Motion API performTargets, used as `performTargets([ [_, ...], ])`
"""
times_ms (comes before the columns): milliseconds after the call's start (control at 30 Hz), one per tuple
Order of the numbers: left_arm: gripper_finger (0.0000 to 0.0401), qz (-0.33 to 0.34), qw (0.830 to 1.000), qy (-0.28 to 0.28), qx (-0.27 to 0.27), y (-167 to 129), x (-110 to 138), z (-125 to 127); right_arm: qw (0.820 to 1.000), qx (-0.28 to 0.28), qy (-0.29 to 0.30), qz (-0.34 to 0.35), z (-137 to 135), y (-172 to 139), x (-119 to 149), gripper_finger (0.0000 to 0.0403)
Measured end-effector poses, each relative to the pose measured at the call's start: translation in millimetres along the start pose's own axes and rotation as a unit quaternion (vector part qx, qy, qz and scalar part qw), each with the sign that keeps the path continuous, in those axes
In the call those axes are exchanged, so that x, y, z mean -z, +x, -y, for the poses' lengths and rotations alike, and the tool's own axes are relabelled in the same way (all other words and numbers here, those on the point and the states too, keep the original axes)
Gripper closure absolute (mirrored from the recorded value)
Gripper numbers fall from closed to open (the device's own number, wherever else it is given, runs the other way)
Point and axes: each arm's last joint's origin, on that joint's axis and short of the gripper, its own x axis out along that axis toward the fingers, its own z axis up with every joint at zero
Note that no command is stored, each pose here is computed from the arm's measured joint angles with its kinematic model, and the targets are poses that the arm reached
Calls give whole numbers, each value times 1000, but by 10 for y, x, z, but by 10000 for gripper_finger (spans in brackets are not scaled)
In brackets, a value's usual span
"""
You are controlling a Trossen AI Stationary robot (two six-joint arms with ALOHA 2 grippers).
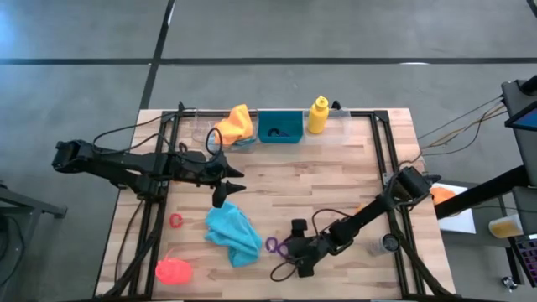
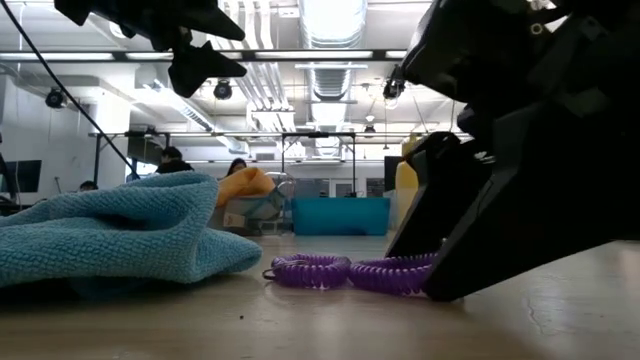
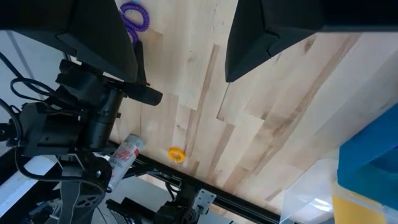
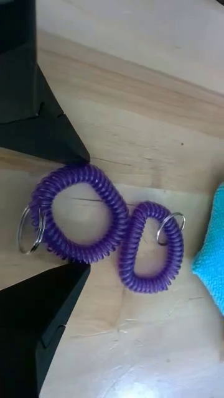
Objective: Pick & Place Sports Items
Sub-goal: Put the right purple spring keychain into the blue bin
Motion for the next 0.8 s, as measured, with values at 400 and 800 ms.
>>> performTargets([
  [400, 155, -2, 1000, 1, 0, 3, 15, 0, 1000, -3, -6, -5, 42, -2, -17, 257],
  [800, 155, 23, 1000, 2, 13, 104, 370, -147, 995, 78, -44, -35, 373, -257, -167, 379],
])
